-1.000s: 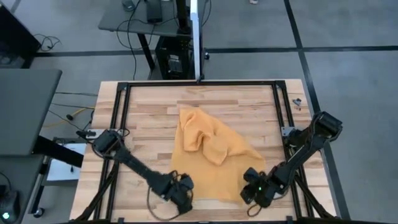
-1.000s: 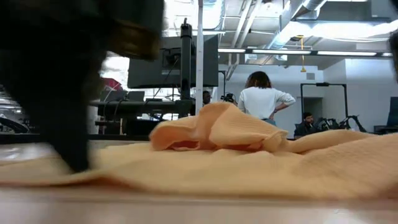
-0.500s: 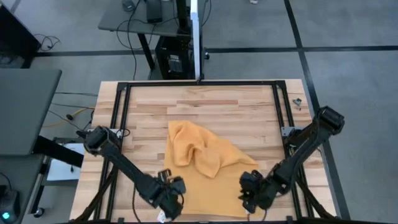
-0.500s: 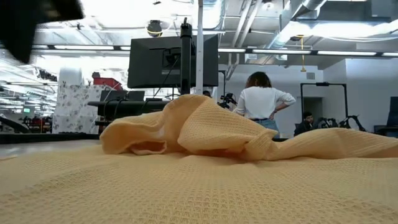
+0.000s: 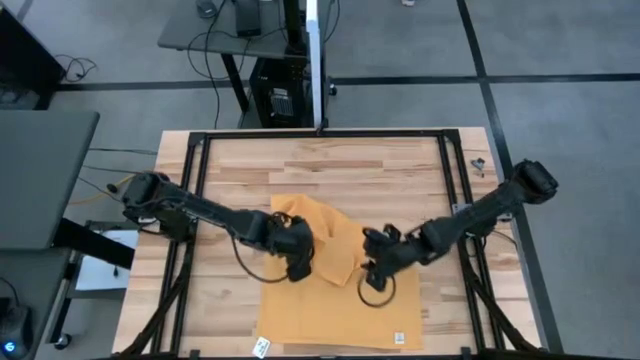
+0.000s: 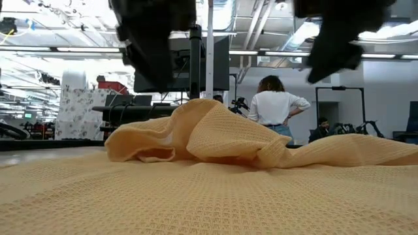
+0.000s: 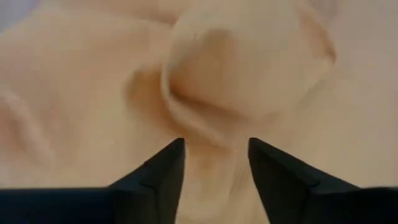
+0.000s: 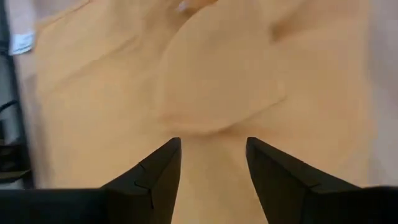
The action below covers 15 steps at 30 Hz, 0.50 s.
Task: Roll towel
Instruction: Fold the yellow towel
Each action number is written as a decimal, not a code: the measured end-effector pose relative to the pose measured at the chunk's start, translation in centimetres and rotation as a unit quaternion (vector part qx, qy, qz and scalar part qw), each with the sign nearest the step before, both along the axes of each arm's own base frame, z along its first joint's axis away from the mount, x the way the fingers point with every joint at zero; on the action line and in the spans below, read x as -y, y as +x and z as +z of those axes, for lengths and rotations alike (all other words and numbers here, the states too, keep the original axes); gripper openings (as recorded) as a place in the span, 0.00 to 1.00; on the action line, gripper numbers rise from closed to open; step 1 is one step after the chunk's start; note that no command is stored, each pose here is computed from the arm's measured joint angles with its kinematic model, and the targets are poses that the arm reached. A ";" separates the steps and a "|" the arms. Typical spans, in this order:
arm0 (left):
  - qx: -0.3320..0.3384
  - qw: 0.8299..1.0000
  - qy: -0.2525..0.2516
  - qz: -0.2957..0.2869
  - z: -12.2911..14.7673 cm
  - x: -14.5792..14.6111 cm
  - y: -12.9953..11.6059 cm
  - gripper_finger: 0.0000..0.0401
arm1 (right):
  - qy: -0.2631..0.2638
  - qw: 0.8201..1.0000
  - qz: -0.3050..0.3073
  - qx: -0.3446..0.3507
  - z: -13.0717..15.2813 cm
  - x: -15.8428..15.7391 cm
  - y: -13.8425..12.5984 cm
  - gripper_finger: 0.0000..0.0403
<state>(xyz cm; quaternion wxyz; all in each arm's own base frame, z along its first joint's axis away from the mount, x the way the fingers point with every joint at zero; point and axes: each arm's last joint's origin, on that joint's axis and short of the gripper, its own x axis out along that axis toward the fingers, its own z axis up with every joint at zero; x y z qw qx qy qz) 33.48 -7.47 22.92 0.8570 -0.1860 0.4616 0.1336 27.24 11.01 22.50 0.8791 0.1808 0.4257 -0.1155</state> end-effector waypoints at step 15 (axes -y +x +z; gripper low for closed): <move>0.028 0.998 0.000 0.055 -2.9 -4.8 0.2 0.09 | -0.074 0.997 0.014 -0.016 0.0 4.6 1.4 0.47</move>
